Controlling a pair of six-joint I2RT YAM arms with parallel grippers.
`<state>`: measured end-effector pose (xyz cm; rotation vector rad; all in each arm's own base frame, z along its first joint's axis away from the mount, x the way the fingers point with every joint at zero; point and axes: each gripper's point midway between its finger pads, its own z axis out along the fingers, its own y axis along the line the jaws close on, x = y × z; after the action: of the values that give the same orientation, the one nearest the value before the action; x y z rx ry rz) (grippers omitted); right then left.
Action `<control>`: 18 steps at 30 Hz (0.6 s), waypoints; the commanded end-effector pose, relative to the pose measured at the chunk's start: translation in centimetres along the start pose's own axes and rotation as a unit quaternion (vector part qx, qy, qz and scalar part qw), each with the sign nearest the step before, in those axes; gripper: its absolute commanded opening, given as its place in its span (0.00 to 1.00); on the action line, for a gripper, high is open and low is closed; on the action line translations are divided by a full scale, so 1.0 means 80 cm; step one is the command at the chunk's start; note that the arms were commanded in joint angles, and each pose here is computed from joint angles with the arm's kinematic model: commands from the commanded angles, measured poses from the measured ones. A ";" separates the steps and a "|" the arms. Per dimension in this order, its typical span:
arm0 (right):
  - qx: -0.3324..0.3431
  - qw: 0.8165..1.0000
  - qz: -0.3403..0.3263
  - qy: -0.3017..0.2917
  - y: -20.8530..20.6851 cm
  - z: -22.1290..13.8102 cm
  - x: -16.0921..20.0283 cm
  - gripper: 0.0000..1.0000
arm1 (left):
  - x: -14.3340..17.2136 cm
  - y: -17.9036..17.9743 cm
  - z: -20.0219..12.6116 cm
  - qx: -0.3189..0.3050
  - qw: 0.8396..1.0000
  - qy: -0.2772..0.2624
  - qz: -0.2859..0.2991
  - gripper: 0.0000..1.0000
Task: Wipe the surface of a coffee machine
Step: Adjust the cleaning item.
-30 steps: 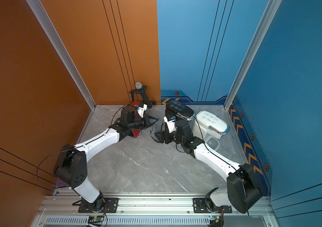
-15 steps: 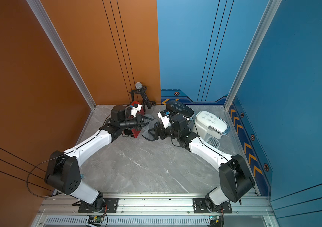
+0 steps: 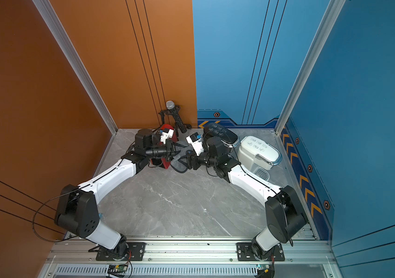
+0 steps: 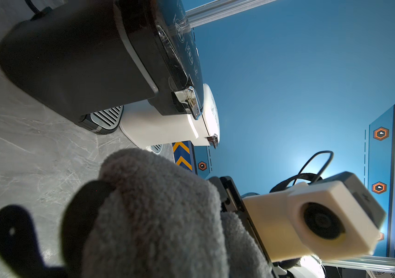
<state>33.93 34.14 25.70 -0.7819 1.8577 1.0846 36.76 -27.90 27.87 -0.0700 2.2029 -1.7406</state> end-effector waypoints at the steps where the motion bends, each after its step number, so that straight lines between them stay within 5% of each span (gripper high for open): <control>1: 0.002 0.999 -0.019 -0.051 0.002 0.001 -0.042 0.30 | 0.027 -0.007 -0.001 0.016 0.999 0.043 -0.007 0.03; 5: 0.017 0.998 -0.017 -0.055 -0.005 -0.002 -0.043 0.05 | 0.021 -0.002 -0.008 0.011 0.999 0.030 -0.004 0.16; 12: 0.040 0.998 -0.011 -0.049 -0.012 -0.008 -0.045 0.00 | -0.024 0.023 -0.066 -0.026 0.997 -0.074 0.002 0.51; 18: 0.057 0.998 -0.009 -0.033 -0.015 -0.004 -0.051 0.00 | -0.055 0.062 -0.127 -0.067 0.984 -0.163 -0.009 0.57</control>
<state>35.69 33.89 27.09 -0.7112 1.8564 1.0199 38.33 -18.32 27.38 -0.3074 2.0826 -1.5565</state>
